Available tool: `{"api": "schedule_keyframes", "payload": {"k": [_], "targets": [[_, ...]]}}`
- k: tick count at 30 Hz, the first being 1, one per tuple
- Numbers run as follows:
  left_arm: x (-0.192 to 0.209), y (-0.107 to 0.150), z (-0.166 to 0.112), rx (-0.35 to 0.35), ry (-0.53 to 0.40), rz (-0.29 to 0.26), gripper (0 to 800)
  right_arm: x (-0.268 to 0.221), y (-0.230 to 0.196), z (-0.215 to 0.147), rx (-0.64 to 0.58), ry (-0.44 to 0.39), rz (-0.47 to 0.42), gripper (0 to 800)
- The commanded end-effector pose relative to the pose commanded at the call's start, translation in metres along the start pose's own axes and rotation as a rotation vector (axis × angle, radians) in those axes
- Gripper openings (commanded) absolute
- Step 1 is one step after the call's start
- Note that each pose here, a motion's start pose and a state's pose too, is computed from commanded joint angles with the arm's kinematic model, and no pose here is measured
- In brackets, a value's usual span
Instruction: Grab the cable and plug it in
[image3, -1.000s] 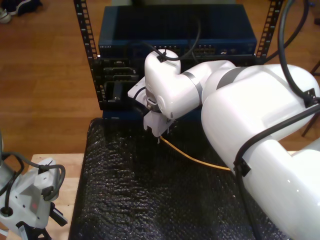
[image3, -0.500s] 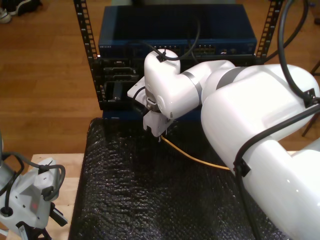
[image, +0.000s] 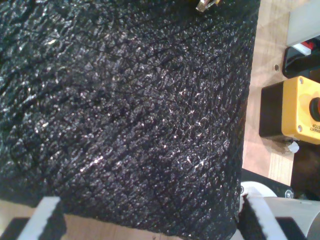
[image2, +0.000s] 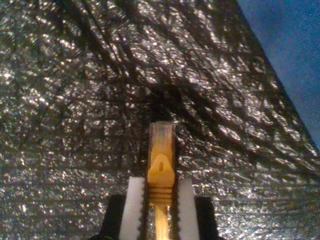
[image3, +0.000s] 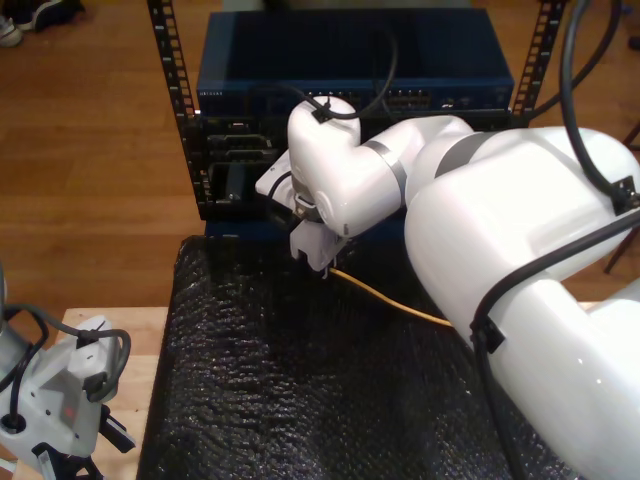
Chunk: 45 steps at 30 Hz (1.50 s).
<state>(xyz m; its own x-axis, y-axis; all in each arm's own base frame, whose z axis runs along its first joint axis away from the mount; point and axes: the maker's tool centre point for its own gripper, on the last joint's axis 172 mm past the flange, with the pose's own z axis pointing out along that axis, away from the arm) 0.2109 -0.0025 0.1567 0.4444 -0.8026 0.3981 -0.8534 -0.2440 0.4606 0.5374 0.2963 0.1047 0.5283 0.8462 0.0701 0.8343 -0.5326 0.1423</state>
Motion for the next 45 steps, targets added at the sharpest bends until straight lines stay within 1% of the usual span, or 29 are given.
{"api": "schedule_keyframes", "payload": {"k": [2, 5, 8, 11, 13, 17, 21, 23, 25, 29, 35, 38, 41, 45], "targets": [[0.0, 0.0, 0.0, 0.0, 0.0, 0.002, 800, 0.0, 0.001, -0.013, -0.003, 0.01, -0.067, 33], [0.0, 0.0, 0.0, -0.002, 0.0, 0.003, 800, -0.007, -0.001, -0.02, 0.006, -0.009, -0.141, 29], [0.002, 0.002, 0.0, -0.006, -0.003, 0.009, 800, -0.008, -0.016, -0.031, 0.019, -0.026, -0.223, 24], [0.006, 0.003, 0.003, -0.015, -0.007, 0.022, 800, -0.014, -0.023, -0.039, 0.04, -0.035, -0.262, 14], [0.013, 0.004, 0.004, -0.019, 0.008, 0.031, 800, -0.019, -0.029, -0.043, 0.066, -0.035, -0.294, 14], [0.027, 0.004, 0.006, -0.023, 0.049, 0.04, 800, -0.021, -0.043, -0.054, 0.128, 0.005, -0.351, 12], [0.041, 0.007, 0.008, -0.037, 0.034, 0.087, 800, -0.029, -0.058, -0.066, 0.204, 0.032, -0.406, 11], [0.051, 0.008, 0.007, -0.042, 0.026, 0.118, 800, -0.038, -0.058, -0.072, 0.238, 0.037, -0.412, 12], [0.066, 0.009, 0.003, -0.042, 0.038, 0.146, 800, -0.05, -0.054, -0.082, 0.261, 0.046, -0.396, 11], [0.105, 0.01, -0.005, -0.034, 0.107, 0.195, 800, -0.074, -0.043, -0.1, 0.266, 0.075, -0.382, 9], [0.151, 0.01, -0.011, -0.035, 0.207, 0.236, 800, -0.099, -0.046, -0.137, 0.29, 0.143, -0.396, 8], [0.17, 0.008, -0.009, -0.053, 0.24, 0.25, 800, -0.114, -0.052, -0.151, 0.33, 0.173, -0.395, 8], [0.19, 0.008, -0.007, -0.075, 0.271, 0.264, 800, -0.124, -0.06, -0.164, 0.357, 0.213, -0.416, 8], [0.214, 0.016, 0.0, -0.09, 0.286, 0.315, 800, -0.142, -0.066, -0.174, 0.38, 0.254, -0.412, 8]]}}
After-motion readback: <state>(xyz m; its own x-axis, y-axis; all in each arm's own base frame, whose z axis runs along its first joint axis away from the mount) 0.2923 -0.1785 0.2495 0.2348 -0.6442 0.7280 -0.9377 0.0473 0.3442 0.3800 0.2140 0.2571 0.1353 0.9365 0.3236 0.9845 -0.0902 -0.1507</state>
